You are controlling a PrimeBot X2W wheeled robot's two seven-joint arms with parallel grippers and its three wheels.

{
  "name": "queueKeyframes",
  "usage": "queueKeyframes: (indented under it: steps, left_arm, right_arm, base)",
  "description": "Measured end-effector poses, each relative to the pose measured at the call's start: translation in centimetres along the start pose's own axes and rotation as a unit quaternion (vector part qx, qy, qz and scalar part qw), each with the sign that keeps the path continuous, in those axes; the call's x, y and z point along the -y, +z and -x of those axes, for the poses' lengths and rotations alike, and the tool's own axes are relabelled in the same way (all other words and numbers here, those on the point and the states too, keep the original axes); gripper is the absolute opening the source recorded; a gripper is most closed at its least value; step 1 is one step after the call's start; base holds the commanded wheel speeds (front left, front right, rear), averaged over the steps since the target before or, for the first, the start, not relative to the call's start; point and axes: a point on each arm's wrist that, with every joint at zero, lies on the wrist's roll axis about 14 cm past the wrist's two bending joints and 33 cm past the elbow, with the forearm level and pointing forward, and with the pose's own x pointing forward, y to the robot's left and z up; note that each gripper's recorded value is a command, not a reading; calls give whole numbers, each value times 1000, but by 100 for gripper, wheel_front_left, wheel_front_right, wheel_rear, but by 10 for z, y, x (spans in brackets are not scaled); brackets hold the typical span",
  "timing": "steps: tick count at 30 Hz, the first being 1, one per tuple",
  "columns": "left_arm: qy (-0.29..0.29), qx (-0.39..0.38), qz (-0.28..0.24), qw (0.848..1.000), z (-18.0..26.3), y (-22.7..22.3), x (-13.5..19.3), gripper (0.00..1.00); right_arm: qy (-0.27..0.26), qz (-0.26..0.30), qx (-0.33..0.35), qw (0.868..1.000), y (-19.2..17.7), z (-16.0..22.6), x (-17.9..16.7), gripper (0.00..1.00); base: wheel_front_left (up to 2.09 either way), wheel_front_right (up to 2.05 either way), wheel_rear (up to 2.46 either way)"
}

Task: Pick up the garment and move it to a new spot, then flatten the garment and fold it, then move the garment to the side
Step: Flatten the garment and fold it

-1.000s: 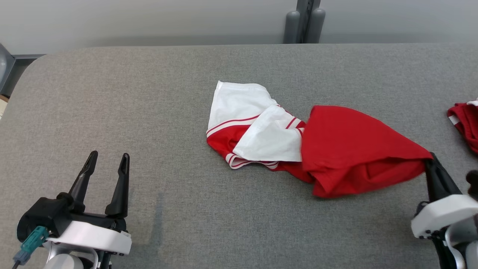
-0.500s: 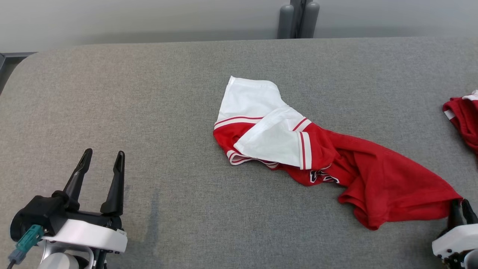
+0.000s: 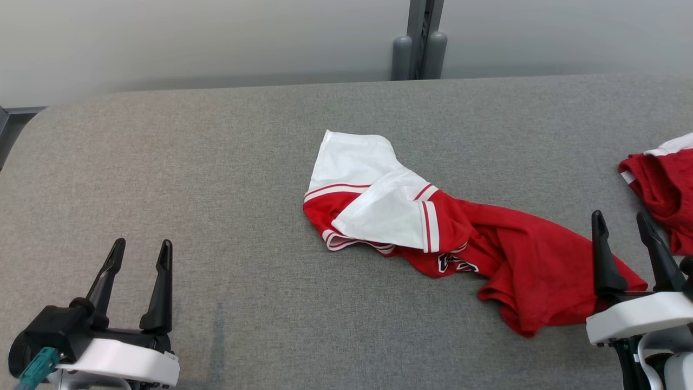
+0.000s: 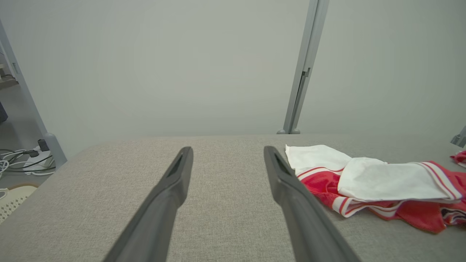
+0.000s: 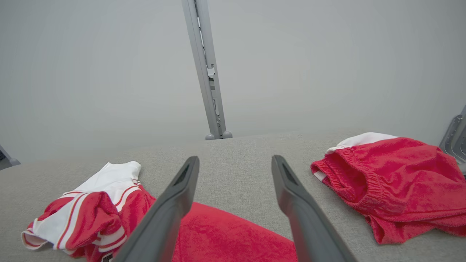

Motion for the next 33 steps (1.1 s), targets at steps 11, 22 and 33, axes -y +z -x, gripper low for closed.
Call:
queueKeyframes:
  steps: [11, 22, 33]
  left_arm:
    - [19, -2, 5, 1000, 26, 2, -2, 100]
    - [25, -12, 7, 1000, 33, 0, -3, 100]
    - [25, -17, 7, 1000, 33, -1, -2, 100]
  right_arm:
    - [54, 94, 19, 994, 31, 29, -37, 100]
    - [51, 87, 8, 995, 27, 38, -36, 100]
    - [54, 72, 2, 996, 22, 36, -37, 100]
  base:
    - [0, 0, 0]
    - [0, 0, 0]
    - [0, 0, 0]
